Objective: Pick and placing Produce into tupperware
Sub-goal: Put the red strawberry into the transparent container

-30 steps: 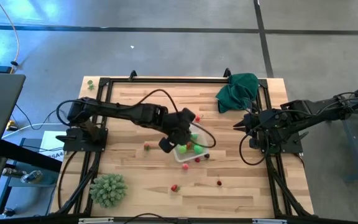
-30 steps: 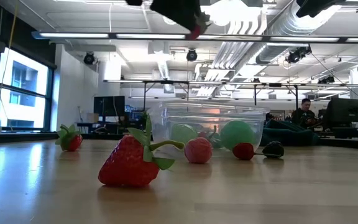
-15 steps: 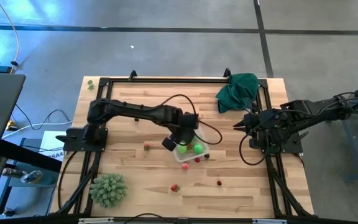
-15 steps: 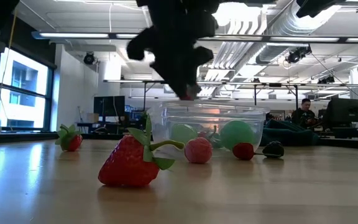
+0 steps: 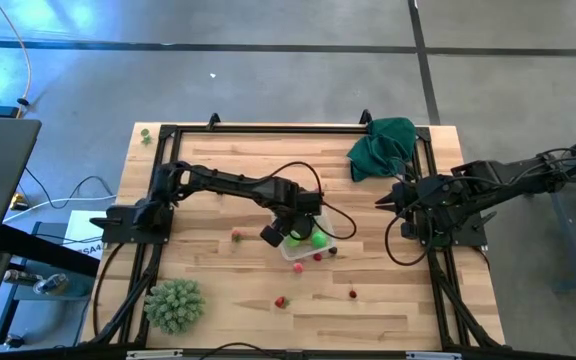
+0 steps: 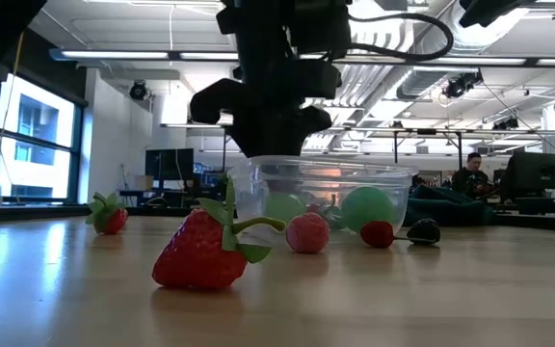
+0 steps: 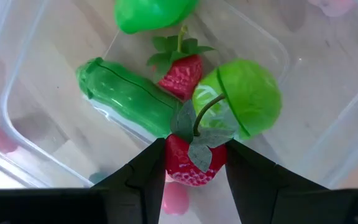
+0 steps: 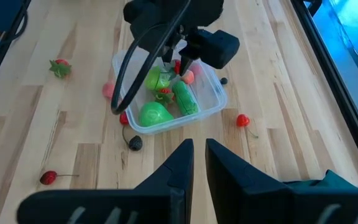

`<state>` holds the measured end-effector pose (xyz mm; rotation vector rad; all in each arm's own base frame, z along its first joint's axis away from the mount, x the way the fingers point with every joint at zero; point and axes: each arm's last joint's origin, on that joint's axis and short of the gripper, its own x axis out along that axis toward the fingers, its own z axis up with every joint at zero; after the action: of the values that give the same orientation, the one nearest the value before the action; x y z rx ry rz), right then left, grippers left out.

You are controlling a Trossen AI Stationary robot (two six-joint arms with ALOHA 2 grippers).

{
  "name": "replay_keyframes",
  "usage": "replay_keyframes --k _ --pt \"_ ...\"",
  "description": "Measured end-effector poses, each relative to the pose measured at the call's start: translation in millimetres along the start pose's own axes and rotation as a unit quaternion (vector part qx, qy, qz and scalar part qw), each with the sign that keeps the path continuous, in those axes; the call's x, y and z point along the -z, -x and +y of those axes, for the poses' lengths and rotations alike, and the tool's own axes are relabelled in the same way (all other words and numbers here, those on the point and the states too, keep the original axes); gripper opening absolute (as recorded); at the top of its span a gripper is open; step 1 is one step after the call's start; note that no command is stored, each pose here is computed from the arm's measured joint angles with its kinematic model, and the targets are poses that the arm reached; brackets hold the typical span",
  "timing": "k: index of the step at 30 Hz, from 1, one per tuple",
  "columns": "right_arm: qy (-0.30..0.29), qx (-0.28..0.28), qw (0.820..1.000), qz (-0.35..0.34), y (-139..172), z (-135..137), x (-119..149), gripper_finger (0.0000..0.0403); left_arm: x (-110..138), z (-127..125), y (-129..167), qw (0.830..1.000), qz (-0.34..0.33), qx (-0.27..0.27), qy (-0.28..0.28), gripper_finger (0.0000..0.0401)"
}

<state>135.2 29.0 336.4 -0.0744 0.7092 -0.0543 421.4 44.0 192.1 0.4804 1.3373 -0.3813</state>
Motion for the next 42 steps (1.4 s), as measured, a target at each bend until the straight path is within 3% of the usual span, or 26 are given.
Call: replay_keyframes --k 14,30,36,42 --pt "0.000 0.000 1.000 0.000 0 0 0 0.0032 -2 2 -1 1.000 -0.011 -0.006 0.010 0.0145" --pt "0.000 0.000 1.000 0.000 0 0 0 0.0032 -2 0 0 1.000 -0.014 0.010 0.024 0.0227" --pt "0.000 0.000 1.000 0.000 0 0 0 0.0032 -6 1 27 0.998 -0.008 0.048 0.042 0.0216" --pt "0.000 0.000 1.000 0.000 0 0 0 0.0032 -9 3 80 0.995 0.015 0.054 0.084 0.0191"
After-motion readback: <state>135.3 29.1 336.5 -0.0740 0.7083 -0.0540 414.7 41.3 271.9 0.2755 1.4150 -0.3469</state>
